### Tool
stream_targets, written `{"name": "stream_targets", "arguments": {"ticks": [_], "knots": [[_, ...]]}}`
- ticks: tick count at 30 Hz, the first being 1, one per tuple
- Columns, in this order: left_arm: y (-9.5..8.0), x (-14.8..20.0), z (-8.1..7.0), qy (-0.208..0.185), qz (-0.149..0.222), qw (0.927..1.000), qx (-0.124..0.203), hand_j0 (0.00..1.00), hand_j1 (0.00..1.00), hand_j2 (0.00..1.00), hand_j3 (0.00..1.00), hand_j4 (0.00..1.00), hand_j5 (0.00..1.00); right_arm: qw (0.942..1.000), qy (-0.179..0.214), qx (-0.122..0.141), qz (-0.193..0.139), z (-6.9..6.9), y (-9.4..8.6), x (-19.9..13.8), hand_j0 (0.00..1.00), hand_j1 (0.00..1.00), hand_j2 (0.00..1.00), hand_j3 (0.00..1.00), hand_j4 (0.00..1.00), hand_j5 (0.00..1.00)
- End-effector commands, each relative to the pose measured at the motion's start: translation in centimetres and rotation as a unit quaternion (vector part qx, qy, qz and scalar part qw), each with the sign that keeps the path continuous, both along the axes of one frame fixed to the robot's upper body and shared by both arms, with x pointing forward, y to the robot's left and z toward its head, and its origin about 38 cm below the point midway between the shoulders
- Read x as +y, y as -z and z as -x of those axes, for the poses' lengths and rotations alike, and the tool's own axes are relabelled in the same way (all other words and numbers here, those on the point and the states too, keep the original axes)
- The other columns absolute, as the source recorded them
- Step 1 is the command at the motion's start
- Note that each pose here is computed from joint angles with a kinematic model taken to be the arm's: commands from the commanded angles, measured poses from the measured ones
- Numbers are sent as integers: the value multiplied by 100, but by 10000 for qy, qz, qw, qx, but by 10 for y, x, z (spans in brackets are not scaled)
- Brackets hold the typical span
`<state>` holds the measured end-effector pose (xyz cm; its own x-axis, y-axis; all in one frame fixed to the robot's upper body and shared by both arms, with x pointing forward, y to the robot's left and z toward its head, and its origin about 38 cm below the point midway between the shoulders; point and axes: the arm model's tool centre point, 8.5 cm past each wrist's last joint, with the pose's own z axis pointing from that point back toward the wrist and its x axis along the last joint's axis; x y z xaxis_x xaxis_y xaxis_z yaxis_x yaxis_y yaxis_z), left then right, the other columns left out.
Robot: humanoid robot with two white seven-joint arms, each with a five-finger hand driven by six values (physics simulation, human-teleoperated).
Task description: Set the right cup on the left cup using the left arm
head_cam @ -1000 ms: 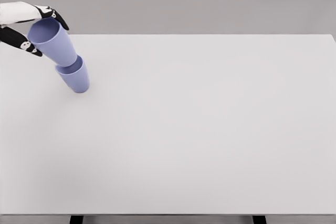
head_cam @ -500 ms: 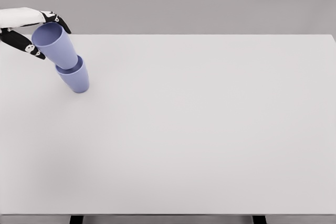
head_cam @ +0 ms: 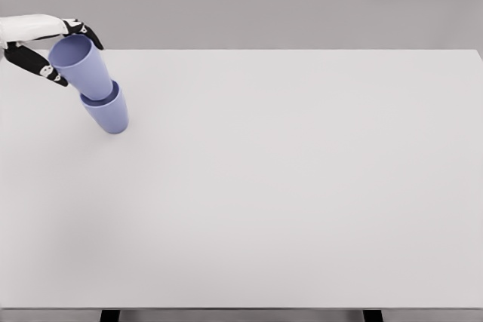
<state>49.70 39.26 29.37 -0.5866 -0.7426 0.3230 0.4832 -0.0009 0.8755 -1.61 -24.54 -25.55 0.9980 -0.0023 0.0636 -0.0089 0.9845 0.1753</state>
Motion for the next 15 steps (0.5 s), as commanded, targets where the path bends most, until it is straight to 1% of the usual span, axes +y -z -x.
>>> {"name": "stream_targets", "arguments": {"ticks": [1, 5, 7, 12, 13, 14, 15], "knots": [[1, 0, -2, -33, 5, 10000, 1, 53, 53, 53, 53, 53, 53, 10000, -2, -1, -2, 0, 0, 0, 100, 100, 100, 100, 100, 100], [2, 1, -2, -42, 0, 10000, 12, 53, 53, 53, 53, 53, 53, 10000, -2, -1, -2, 0, 0, 0, 100, 100, 100, 100, 100, 100], [6, 0, -5, -79, 27, 10000, 53, 53, 53, 53, 53, 53, 53, 10000, -2, -1, -2, 0, 0, 0, 100, 100, 100, 100, 100, 100], [9, -1, -5, -81, 2, 9999, 73, 53, 53, 53, 53, 53, 53, 10000, -2, -1, -2, 0, 0, 0, 100, 100, 100, 100, 100, 100], [9, 0, -5, -80, -1, 9999, 70, 55, 55, 55, 55, 55, 55, 10000, -2, -1, -2, 0, 0, 0, 100, 100, 100, 100, 100, 100], [10, 0, -5, -79, -5, 9999, 84, 84, 84, 84, 84, 84, 84, 10000, -2, -1, -2, 0, 0, 0, 100, 100, 100, 100, 100, 100], [9, -1, -5, -66, -1, 10000, 74, 100, 100, 100, 100, 100, 100, 10000, -2, -1, -2, 0, 0, 0, 100, 100, 100, 100, 100, 100]]}}
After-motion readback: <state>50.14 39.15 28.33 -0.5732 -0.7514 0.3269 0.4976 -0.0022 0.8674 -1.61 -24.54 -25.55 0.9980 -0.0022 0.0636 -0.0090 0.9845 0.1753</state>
